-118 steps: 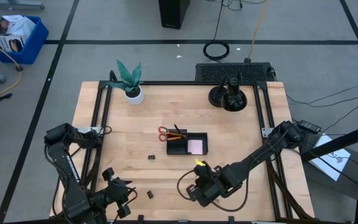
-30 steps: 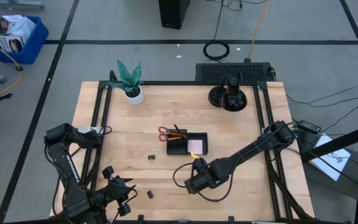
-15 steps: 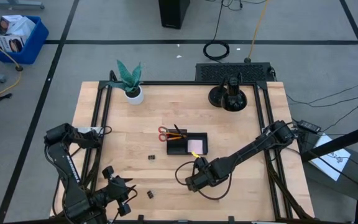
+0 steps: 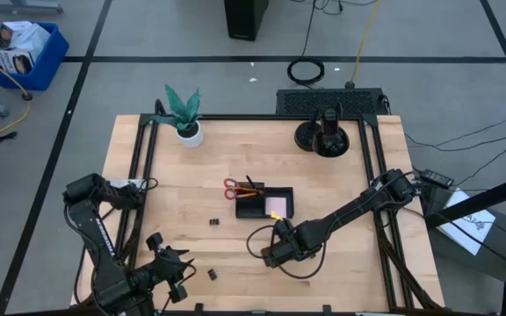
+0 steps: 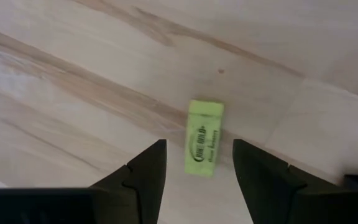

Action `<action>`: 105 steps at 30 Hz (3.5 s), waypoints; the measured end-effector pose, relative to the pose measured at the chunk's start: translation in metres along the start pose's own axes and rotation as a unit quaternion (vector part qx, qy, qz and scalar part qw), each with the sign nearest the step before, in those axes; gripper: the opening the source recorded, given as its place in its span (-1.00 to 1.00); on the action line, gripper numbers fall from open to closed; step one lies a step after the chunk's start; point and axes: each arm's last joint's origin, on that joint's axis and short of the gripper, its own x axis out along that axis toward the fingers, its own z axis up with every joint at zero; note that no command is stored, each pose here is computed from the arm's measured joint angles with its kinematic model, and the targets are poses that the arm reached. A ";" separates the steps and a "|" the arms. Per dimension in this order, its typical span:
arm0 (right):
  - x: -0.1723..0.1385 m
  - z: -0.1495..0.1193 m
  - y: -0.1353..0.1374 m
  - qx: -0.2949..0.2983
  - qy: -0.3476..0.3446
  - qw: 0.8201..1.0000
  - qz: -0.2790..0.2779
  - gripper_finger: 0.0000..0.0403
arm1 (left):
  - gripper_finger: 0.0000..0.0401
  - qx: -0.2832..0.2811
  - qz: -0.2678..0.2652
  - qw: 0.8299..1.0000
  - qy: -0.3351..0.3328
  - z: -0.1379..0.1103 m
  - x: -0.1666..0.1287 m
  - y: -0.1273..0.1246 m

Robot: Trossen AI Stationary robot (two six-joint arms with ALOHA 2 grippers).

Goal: Pick and place office supplies into organizer
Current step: Put the green eraser into the desk organizer

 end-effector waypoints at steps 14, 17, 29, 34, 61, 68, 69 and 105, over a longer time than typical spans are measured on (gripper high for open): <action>0.003 0.006 0.002 0.004 0.016 1.000 0.006 -0.12 | -0.38 0.015 0.000 1.000 0.000 0.000 0.000 0.000; 0.006 0.009 0.000 0.006 0.022 1.000 0.003 -0.12 | -0.38 0.015 0.000 1.000 0.000 0.000 0.000 0.000; 0.024 0.010 -0.010 0.028 0.050 0.998 0.030 -0.17 | -0.38 0.015 0.000 1.000 0.000 0.000 0.000 0.000; 0.025 0.010 -0.011 0.025 0.052 0.998 0.028 -0.27 | -0.38 0.018 0.000 1.000 -0.001 0.000 0.000 0.000; 0.026 0.008 -0.007 0.008 0.056 0.997 0.054 -0.35 | -0.38 0.014 -0.003 1.000 -0.016 0.001 0.000 -0.001; 0.027 0.008 -0.008 0.023 0.074 0.996 0.044 -0.36 | -0.38 0.012 0.000 1.000 -0.016 0.002 0.001 -0.001; 0.027 0.008 -0.008 0.024 0.074 0.996 0.043 -0.36 | -0.38 0.012 0.000 1.000 -0.016 0.002 0.001 -0.001; 0.023 0.007 -0.017 0.047 0.077 0.996 0.000 -0.36 | -0.38 0.025 0.000 0.999 -0.022 0.003 0.001 -0.001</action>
